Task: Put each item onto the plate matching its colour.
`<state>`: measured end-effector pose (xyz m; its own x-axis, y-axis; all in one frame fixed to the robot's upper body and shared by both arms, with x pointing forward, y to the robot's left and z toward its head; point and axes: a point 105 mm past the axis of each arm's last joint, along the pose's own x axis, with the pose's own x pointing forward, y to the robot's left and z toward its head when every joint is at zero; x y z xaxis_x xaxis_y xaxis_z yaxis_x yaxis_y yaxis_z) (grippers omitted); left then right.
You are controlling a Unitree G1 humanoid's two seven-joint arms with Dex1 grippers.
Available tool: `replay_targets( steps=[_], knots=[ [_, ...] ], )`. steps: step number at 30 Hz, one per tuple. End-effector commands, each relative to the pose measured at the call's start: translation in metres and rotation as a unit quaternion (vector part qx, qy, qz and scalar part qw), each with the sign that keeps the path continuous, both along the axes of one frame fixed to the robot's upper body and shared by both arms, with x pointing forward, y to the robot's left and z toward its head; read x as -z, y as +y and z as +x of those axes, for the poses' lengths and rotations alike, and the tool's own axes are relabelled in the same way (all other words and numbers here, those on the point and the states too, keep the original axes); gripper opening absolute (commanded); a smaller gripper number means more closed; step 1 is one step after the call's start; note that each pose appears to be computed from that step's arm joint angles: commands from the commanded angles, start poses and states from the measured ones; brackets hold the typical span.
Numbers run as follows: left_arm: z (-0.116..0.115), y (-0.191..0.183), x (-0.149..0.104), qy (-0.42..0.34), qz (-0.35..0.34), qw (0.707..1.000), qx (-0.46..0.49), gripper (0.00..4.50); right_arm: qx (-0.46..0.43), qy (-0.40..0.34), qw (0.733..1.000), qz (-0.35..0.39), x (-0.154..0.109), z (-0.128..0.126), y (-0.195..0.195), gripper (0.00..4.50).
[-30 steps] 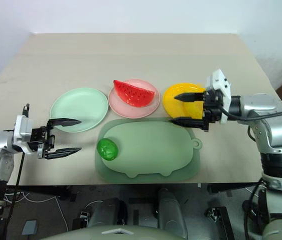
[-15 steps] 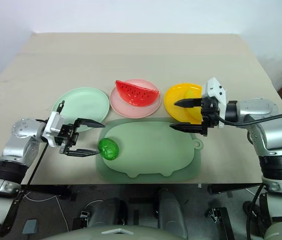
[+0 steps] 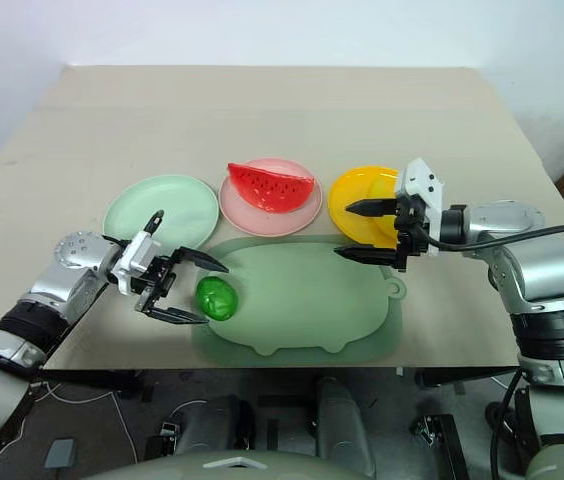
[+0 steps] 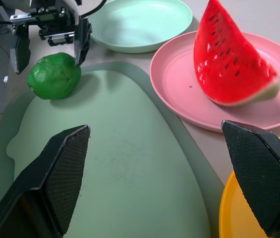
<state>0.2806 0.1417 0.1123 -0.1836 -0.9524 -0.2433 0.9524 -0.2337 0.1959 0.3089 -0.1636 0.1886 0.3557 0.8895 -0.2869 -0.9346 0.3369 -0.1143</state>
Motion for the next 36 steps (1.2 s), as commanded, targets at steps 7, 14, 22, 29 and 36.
replay_targets(
  steps=[7, 14, 22, 29, 36],
  knots=[
    [0.002, -0.006, 0.008, -0.012, -0.013, 1.000, 0.004, 4.50, -0.003, -0.024, 1.000, 0.007, -0.011, -0.002, 0.006, 4.47],
    [0.003, -0.009, 0.011, -0.015, -0.020, 1.000, 0.001, 3.28, -0.009, -0.022, 1.000, -0.002, -0.007, -0.004, 0.006, 4.50],
    [0.012, 0.000, -0.007, -0.028, -0.057, 0.997, -0.034, 3.02, -0.041, -0.027, 0.999, -0.016, 0.004, -0.016, 0.000, 4.50],
    [0.020, 0.026, -0.046, -0.048, -0.093, 0.991, -0.088, 3.02, -0.053, -0.029, 0.998, -0.011, 0.008, -0.019, -0.001, 4.50],
    [0.035, 0.078, -0.054, -0.053, -0.032, 0.978, -0.201, 3.02, -0.061, -0.044, 0.997, -0.005, 0.006, -0.018, -0.002, 4.50]
  ],
)
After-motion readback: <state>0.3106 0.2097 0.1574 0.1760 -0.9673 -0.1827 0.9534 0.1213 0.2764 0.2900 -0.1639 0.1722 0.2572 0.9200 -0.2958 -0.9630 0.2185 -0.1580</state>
